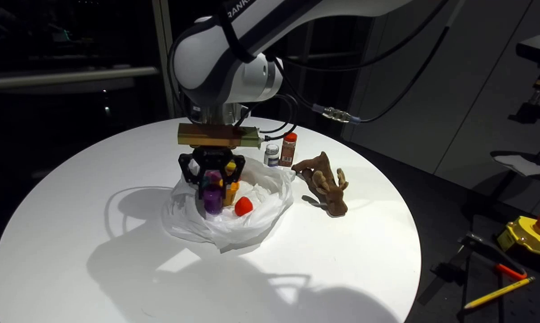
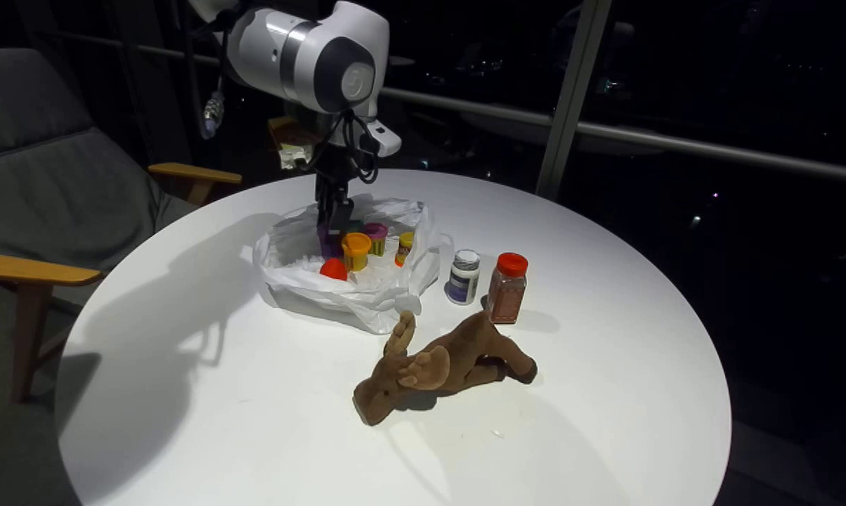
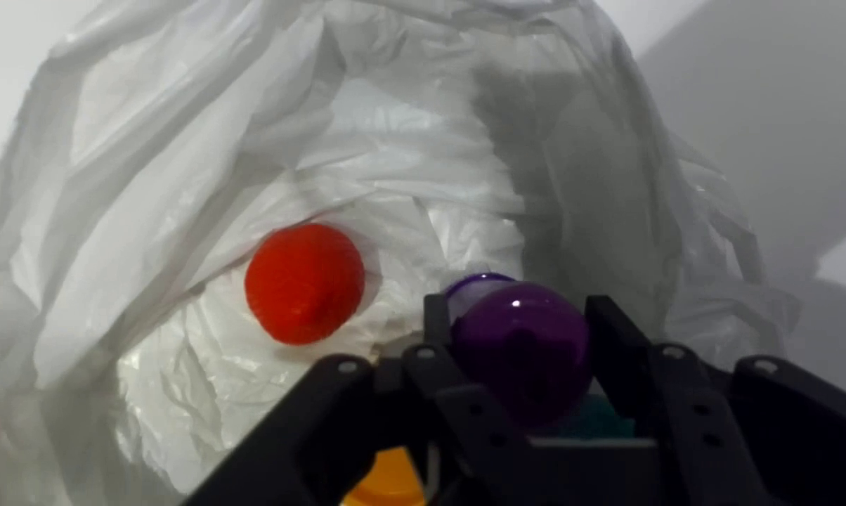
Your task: Remove all the contents from the white plastic bag and put them on the table
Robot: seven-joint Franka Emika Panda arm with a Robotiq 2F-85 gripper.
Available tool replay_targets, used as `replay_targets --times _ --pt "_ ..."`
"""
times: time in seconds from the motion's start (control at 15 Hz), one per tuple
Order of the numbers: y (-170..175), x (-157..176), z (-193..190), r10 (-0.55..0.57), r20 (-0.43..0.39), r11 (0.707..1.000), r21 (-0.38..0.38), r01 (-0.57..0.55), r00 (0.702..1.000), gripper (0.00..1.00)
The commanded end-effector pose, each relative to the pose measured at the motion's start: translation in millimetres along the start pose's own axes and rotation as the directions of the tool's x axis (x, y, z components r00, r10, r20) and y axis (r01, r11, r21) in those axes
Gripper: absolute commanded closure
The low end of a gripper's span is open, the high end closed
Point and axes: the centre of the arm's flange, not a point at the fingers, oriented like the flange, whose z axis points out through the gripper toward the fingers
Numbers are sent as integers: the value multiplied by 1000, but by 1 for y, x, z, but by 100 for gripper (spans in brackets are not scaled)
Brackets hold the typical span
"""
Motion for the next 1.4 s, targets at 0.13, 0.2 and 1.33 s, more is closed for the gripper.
replay_targets --times 0.13,0.2,1.33 --pt "28 -56 -88 -20 -20 999 26 20 1000 74" --pt "32 -66 -99 -26 -18 999 33 26 1000 74" --pt "20 -225 36 -334 104 939 -44 340 937 74"
